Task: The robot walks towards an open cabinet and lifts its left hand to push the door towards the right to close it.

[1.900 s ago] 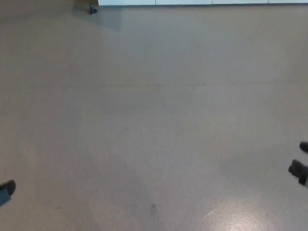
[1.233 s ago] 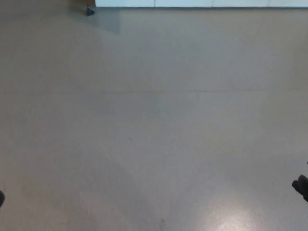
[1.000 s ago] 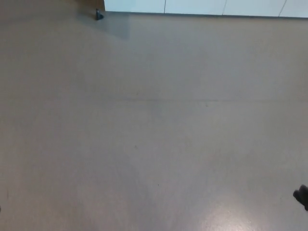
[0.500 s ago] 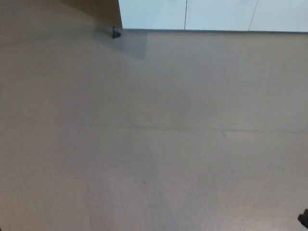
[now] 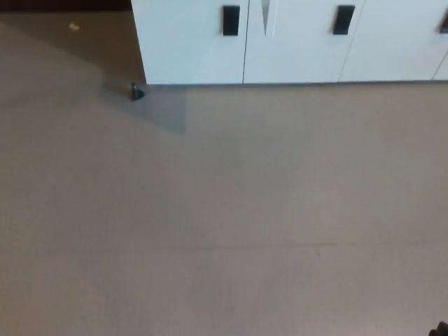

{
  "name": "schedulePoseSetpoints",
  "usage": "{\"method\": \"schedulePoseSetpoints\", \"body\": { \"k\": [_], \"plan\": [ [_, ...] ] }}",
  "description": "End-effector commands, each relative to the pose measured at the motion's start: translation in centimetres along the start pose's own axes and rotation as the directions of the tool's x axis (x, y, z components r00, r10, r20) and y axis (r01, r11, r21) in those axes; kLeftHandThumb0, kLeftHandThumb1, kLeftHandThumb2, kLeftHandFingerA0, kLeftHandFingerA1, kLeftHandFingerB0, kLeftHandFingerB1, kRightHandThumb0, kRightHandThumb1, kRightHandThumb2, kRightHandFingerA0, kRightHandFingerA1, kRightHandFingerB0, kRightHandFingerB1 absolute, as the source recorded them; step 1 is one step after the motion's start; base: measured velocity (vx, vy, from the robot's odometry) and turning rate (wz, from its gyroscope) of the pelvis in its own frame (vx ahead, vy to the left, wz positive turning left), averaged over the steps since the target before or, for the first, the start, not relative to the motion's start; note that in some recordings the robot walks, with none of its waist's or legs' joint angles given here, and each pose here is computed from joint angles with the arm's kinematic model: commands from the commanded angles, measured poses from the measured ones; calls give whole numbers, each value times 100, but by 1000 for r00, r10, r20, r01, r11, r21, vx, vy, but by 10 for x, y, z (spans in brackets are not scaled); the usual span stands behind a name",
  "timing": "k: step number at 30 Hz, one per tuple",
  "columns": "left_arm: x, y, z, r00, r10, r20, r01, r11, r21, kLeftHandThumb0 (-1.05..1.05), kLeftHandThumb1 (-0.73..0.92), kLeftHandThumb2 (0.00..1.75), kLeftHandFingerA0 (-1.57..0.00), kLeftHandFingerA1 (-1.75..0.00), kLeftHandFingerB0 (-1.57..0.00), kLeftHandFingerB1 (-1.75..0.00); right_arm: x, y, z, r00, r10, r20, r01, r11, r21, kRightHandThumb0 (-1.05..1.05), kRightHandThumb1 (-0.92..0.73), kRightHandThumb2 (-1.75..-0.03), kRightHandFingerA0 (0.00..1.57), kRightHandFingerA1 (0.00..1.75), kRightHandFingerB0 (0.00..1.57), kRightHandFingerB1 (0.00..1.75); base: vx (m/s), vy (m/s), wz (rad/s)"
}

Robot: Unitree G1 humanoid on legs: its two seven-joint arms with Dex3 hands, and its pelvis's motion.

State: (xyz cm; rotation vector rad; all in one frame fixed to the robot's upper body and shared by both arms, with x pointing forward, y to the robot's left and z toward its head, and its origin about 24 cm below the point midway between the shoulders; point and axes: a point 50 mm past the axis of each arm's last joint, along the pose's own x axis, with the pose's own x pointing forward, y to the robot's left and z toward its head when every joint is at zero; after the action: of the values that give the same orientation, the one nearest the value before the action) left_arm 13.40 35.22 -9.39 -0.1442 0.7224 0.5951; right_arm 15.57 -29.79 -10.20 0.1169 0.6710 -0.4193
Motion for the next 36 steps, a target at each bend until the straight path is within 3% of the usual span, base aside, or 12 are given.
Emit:
{"method": "schedulePoseSetpoints", "body": {
  "k": [1,18,32,36],
  "plan": [
    [-2,6,-2,1000,13,-1,-13,1000,7,-2,67,59,-56,-46,-49,-43,-2,-7,-2,1000,-17,2,17,1000,-4,-7,-67,-58,64,58,48,47,394,-3,19],
    [-3,6,-6,1000,4,-12,-3,1000,28,-4,66,57,-58,-46,-48,-42,-5,-10,-8,1000,-21,-23,20,999,-37,-10,-62,-57,65,59,45,46,553,-55,8],
    [-2,5,-5,1000,14,-9,-13,999,31,-6,64,57,-62,-48,-50,-43,-5,-10,-7,1000,-10,-19,9,999,-34,-9,-65,-58,65,60,46,47,550,227,-6],
    [-3,5,-6,1000,26,-12,-25,999,27,-8,63,58,-62,-47,-52,-43,-5,-11,-8,1000,-4,-21,3,999,-34,-11,-62,-57,65,61,45,47,372,-94,-4]
  ]
}}
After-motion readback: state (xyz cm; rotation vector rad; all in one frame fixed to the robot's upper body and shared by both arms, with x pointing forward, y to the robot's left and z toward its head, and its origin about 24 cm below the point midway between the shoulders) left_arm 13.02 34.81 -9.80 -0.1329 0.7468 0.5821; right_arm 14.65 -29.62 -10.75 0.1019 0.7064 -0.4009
